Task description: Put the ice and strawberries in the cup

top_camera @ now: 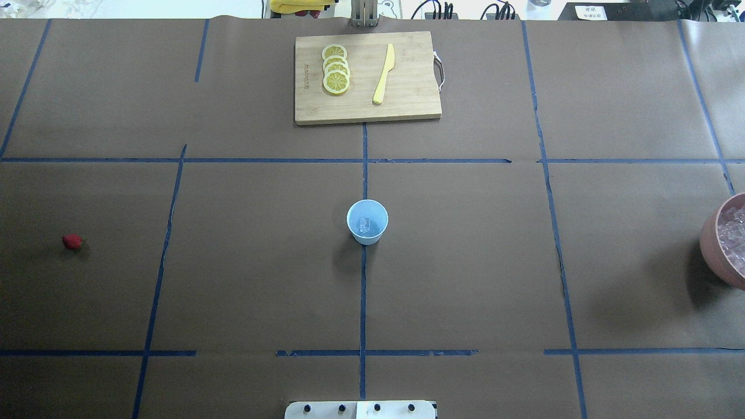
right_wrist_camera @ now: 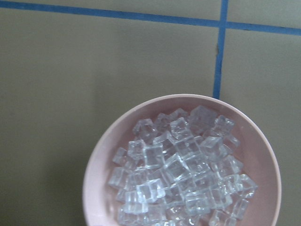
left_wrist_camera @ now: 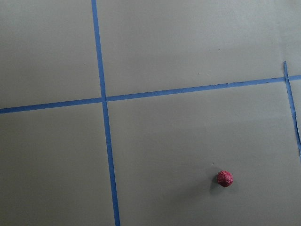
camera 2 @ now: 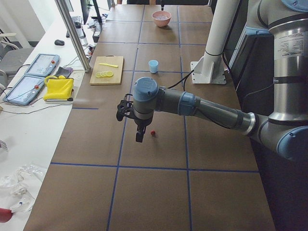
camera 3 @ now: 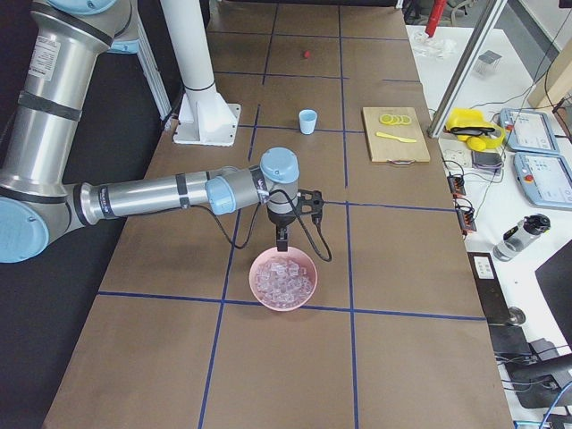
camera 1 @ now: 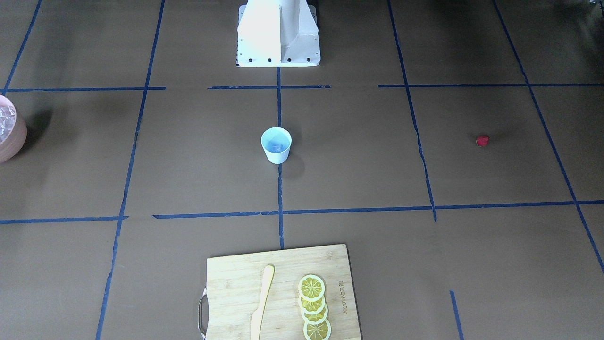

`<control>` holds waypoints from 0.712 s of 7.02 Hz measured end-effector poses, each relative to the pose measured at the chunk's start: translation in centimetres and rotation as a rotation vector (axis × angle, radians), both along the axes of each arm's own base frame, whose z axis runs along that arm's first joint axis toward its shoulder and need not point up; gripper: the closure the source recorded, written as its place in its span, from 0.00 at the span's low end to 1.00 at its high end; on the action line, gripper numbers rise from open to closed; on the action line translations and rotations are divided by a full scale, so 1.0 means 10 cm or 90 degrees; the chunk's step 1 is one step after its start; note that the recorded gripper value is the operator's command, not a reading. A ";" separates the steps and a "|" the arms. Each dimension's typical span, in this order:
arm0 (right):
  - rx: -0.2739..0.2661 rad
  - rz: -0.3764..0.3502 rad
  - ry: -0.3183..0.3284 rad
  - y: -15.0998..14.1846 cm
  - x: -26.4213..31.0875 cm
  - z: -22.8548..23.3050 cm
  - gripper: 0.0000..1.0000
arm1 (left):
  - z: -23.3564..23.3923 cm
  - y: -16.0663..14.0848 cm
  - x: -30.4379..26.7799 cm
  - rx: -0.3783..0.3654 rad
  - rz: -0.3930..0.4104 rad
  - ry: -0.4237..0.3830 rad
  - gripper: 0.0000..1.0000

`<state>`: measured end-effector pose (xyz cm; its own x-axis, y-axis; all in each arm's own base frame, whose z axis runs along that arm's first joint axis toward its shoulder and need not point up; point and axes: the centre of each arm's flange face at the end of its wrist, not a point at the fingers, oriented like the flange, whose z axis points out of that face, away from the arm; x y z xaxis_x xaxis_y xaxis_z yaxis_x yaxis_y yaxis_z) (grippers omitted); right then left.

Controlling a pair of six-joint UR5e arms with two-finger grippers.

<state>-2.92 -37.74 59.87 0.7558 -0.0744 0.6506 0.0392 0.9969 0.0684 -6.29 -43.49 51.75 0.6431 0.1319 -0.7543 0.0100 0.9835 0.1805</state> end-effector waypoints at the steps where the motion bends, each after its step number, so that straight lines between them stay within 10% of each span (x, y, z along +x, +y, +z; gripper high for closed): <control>1: 0.000 -0.004 0.008 0.00 0.01 0.20 0.01 | 0.00 0.00 0.02 0.000 0.002 0.000 0.00; 5: -0.040 -0.013 -0.033 0.07 -0.06 0.40 0.14 | 0.01 -0.01 0.07 -0.002 0.010 0.000 0.00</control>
